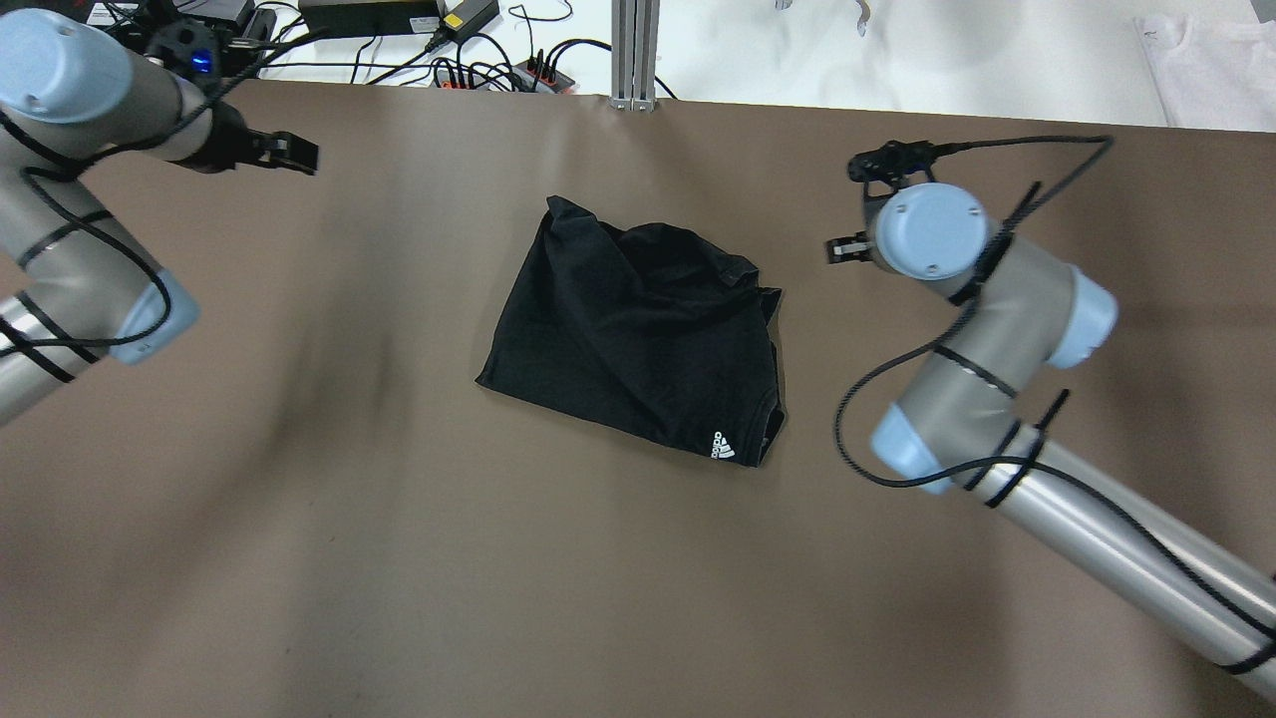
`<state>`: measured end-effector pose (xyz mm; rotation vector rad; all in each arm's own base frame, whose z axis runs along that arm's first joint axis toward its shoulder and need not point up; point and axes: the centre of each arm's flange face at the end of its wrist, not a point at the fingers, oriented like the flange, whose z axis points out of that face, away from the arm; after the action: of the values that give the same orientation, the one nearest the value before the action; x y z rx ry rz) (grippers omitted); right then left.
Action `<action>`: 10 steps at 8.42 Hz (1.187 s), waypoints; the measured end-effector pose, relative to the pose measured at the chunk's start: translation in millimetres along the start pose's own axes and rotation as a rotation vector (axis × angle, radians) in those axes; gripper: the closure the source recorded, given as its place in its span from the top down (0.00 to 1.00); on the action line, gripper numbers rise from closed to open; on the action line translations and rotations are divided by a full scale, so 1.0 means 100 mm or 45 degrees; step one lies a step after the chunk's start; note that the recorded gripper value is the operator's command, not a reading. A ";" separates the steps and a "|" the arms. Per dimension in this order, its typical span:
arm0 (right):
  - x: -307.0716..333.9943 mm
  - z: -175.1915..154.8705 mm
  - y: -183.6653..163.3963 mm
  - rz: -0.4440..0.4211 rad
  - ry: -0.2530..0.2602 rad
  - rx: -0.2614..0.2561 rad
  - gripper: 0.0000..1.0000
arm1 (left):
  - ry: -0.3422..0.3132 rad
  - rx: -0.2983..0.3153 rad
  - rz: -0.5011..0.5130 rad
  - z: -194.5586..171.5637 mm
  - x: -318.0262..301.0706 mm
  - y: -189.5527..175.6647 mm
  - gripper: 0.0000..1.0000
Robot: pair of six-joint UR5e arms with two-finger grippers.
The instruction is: Fold clothes
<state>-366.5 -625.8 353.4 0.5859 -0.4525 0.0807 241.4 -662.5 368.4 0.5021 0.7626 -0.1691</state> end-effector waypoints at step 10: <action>5.08 -0.81 1.22 -0.443 0.508 -0.161 0.95 | -0.687 -0.009 0.336 -1.49 -4.31 0.30 1.00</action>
<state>97.5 -506.1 577.0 0.5016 0.0350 -0.1607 -149.3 -576.6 589.1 0.5148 0.1672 -0.0503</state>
